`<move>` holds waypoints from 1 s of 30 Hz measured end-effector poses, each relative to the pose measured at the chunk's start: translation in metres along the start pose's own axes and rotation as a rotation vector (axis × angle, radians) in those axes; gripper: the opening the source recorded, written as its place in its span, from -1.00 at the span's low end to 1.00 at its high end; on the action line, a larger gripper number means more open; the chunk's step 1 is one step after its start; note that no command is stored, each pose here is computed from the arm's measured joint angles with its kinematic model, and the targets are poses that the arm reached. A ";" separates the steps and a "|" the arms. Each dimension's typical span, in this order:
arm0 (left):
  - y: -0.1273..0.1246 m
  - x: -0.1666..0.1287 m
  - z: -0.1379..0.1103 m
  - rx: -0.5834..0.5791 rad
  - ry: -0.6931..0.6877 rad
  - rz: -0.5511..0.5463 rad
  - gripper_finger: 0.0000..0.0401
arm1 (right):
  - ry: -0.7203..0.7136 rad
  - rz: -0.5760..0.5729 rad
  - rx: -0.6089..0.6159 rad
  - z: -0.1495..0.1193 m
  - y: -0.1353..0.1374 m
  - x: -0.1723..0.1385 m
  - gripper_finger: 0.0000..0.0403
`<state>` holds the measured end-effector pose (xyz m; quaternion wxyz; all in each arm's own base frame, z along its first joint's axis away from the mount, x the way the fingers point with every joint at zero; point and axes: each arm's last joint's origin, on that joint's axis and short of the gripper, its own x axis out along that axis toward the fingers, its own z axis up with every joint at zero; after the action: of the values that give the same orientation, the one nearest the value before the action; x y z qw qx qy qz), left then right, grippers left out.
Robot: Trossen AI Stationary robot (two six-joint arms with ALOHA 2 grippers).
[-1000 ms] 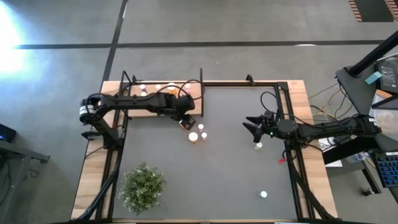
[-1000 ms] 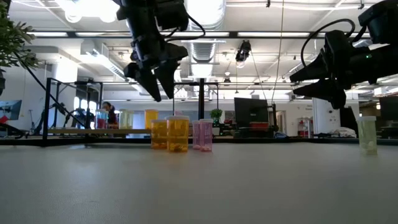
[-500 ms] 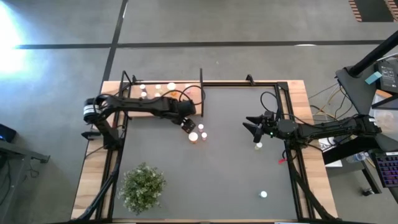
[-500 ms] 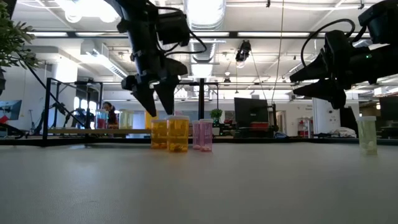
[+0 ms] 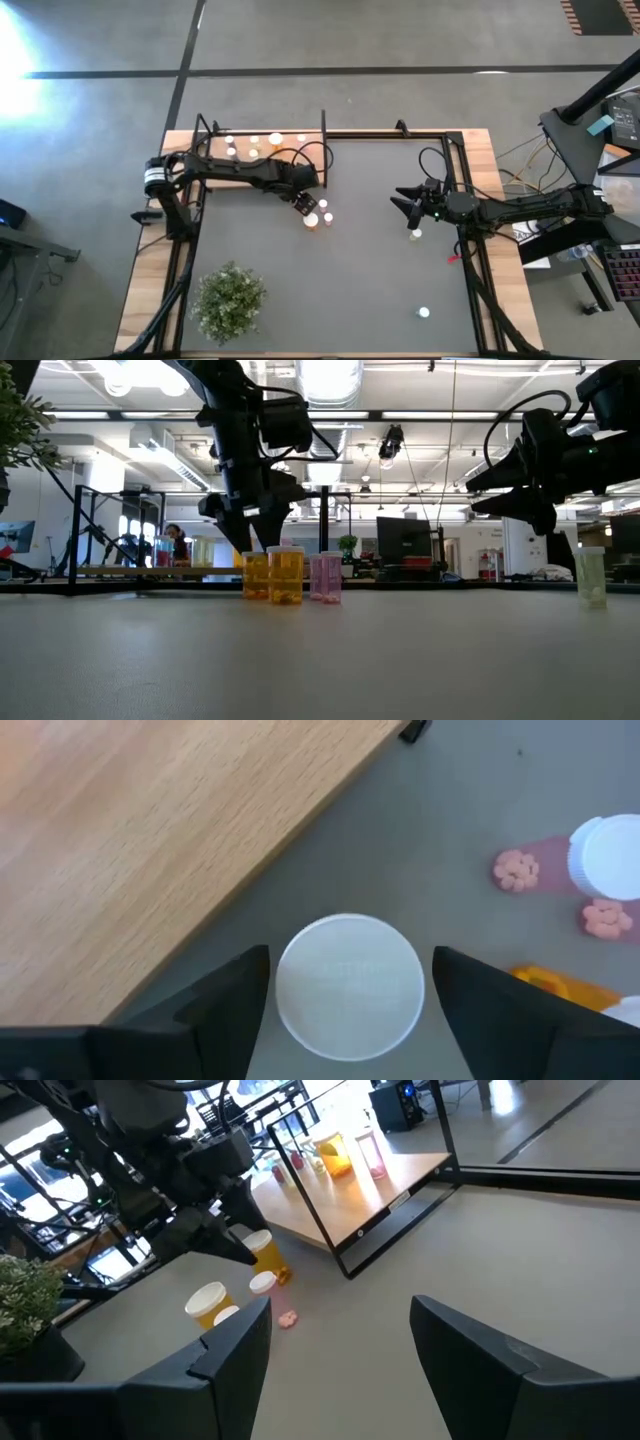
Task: Pick and place medicine bottles onto shelf by color
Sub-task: Put the orange pill bottle on the shelf
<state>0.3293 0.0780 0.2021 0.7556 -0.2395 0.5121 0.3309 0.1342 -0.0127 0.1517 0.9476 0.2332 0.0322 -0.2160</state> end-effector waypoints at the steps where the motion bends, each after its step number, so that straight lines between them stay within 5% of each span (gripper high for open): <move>1: 0.000 0.000 0.000 0.000 0.001 0.001 0.26 | 0.000 0.000 0.000 0.000 0.000 0.000 0.13; 8: 0.000 0.000 0.000 0.000 0.001 0.001 -0.06 | 0.000 0.000 0.000 0.000 0.000 0.000 0.13; 15: -0.001 -0.005 0.002 -0.001 0.001 -0.030 0.01 | 0.000 0.000 0.000 0.000 0.000 0.000 0.13; 24: 0.002 -0.047 0.012 0.048 -0.066 -0.089 -0.01 | 0.000 0.000 0.000 0.000 0.000 0.000 0.13; 30: 0.021 -0.059 0.021 0.120 -0.051 -0.031 -0.01 | 0.000 0.000 0.000 0.000 0.000 0.000 0.13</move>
<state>0.3112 0.0916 0.2640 0.7863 -0.1929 0.5081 0.2939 0.1342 -0.0127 0.1517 0.9476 0.2331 0.0324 -0.2158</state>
